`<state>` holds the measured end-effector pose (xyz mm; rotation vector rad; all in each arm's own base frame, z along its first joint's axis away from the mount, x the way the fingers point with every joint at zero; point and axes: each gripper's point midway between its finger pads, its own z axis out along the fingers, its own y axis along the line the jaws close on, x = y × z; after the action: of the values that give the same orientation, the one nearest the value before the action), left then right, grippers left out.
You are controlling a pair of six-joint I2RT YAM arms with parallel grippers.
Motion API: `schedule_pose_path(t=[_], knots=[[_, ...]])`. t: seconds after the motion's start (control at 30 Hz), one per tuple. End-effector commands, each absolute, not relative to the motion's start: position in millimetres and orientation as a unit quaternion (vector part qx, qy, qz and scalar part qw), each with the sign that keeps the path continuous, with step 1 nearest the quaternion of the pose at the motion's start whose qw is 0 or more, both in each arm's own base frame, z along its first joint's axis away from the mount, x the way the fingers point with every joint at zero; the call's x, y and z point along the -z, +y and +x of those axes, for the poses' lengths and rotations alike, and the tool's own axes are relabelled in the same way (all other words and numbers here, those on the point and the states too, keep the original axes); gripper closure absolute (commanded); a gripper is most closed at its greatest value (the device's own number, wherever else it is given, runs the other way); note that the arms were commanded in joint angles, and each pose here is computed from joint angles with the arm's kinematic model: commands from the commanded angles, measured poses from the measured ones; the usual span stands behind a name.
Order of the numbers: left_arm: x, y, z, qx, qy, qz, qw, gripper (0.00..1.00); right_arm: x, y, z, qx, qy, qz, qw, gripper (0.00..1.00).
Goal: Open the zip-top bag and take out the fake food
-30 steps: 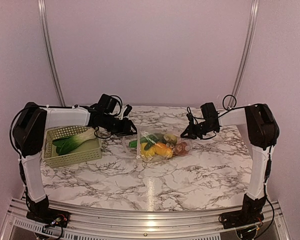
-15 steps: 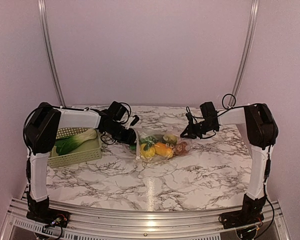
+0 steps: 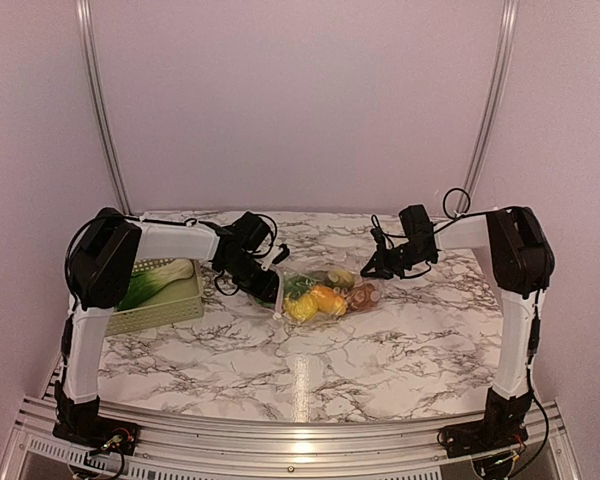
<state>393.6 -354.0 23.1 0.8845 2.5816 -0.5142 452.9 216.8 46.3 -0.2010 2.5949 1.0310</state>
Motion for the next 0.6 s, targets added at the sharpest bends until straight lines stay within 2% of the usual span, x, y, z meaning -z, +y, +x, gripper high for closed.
schedule_pose_path(t=[0.0, 0.13, 0.23, 0.33, 0.57], knots=[[-21, -327, 374, 0.143, 0.924, 0.319, 0.156, 0.65, -49, 207, 458, -0.351, 0.917, -0.069, 0.177, 1.0], [-42, -322, 368, 0.141, 0.918, 0.331, 0.169, 0.8, -52, 205, 458, -0.348, 0.917, -0.068, 0.185, 1.0], [-71, -324, 362, 0.168, 0.916, 0.315, 0.184, 0.85, -52, 203, 457, -0.346, 0.917, -0.064, 0.187, 1.0], [-94, -321, 349, 0.19, 0.92, 0.298, 0.173, 0.86, -52, 199, 458, -0.34, 0.919, -0.055, 0.191, 1.0], [-106, -286, 292, 0.207, 0.934, 0.259, 0.129, 0.86, -53, 177, 464, -0.328, 0.922, -0.012, 0.208, 1.0]])
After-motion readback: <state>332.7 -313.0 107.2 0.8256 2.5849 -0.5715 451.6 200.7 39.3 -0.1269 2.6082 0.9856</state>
